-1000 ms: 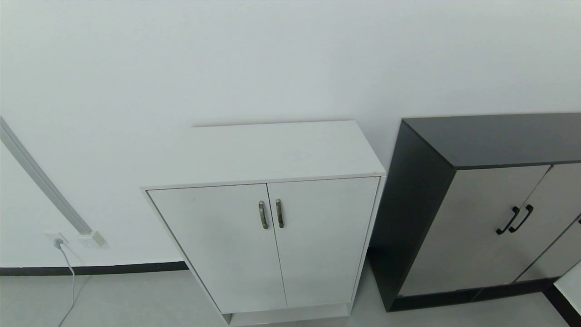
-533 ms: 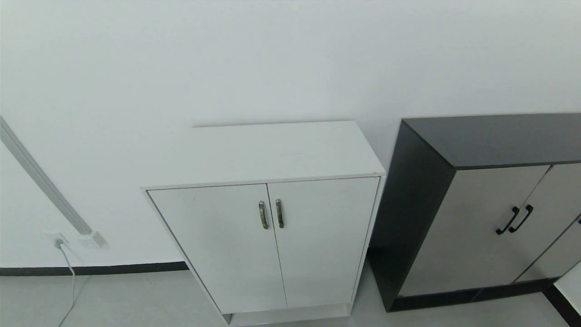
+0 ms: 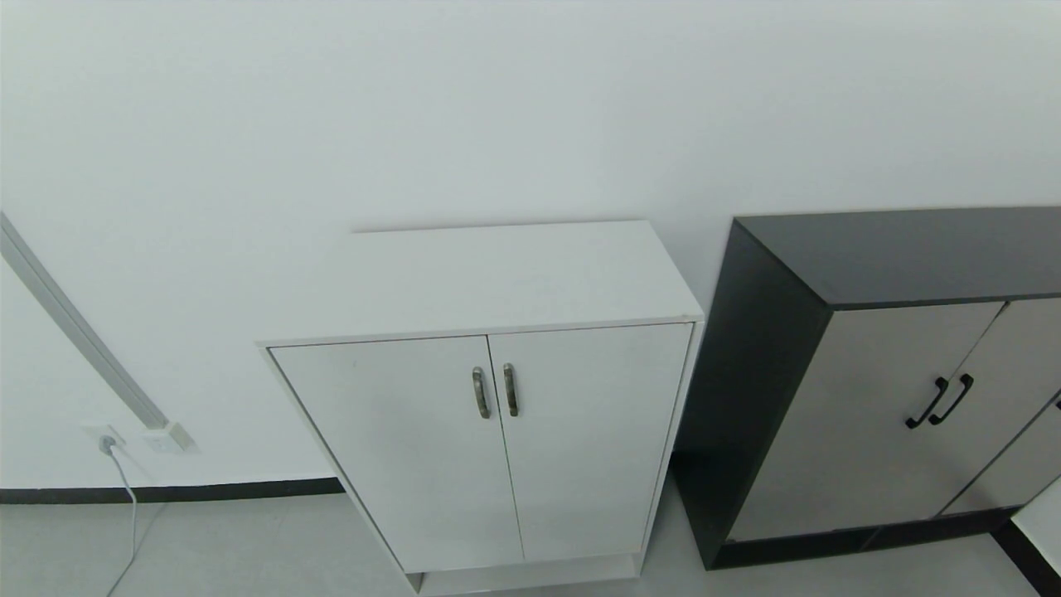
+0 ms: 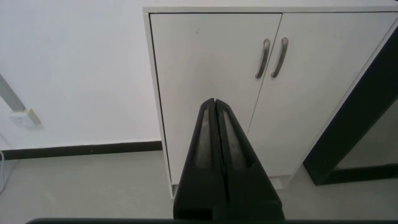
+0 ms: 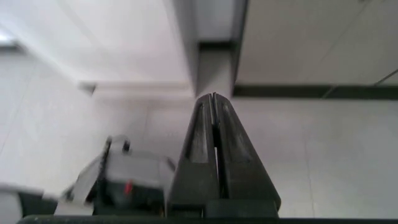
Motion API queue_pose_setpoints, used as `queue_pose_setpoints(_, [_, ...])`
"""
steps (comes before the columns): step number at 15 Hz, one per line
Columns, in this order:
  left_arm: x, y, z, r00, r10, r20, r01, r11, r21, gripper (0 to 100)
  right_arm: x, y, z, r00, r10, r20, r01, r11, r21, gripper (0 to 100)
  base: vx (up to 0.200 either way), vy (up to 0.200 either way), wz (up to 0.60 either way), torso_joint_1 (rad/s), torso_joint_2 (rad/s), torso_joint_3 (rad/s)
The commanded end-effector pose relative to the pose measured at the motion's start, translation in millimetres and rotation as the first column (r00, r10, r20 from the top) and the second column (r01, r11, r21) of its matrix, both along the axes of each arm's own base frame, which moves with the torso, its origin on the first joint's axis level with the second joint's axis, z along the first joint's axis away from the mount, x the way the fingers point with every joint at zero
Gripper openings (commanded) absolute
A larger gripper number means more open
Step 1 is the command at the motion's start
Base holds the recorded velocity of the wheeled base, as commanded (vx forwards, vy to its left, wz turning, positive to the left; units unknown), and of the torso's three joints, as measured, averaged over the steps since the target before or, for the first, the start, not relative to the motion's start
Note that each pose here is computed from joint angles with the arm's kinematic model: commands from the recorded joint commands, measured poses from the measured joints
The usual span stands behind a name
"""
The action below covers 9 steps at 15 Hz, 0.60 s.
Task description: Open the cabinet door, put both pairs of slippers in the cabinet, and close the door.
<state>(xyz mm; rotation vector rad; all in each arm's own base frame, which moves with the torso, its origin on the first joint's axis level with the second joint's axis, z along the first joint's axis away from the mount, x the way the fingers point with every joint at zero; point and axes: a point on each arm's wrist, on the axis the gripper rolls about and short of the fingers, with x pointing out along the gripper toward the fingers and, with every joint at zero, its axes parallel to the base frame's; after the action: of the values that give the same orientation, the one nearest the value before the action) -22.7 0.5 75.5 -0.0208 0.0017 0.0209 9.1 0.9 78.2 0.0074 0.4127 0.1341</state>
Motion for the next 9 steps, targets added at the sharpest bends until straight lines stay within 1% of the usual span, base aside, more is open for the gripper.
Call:
queue_pose_setpoints(1, [0,0.0,0.0,1.000,0.001,-0.001,-0.001,1.000,-0.001,0,-17,-2,0,0.971,-0.105,0.217,0.103,0.994,0.020,0,0.000,0.000,0.00,0.000,0.00,0.000])
queue_pose_setpoints(3, [0,0.0,0.0,1.000,0.001,-0.001,-0.001,1.000,0.001,0,-24,-2,-1,0.949,-0.112,0.295,0.106,0.994,0.036,0,0.000,0.000,0.00,0.000,0.00,0.000])
queue_pose_setpoints(4, [0,0.0,0.0,1.000,0.001,-0.001,-0.001,1.000,0.001,0,-25,-3,-1,0.942,-0.112,0.317,0.105,0.994,0.039,0,0.000,0.000,0.00,0.000,0.00,0.000])
queue_pose_setpoints(6, [0,0.0,0.0,1.000,0.001,-0.001,-0.001,1.000,-0.001,0,-26,-2,-1,0.937,-0.126,0.325,0.117,0.992,0.045,0,0.000,0.000,0.00,0.000,0.00,0.000])
queue_pose_setpoints(9, [0,0.0,0.0,1.000,0.001,-0.001,-0.001,1.000,-0.001,0,-31,-2,-3,0.904,-0.174,0.390,0.165,0.985,0.057,0,0.000,0.000,0.00,0.000,0.00,0.000])
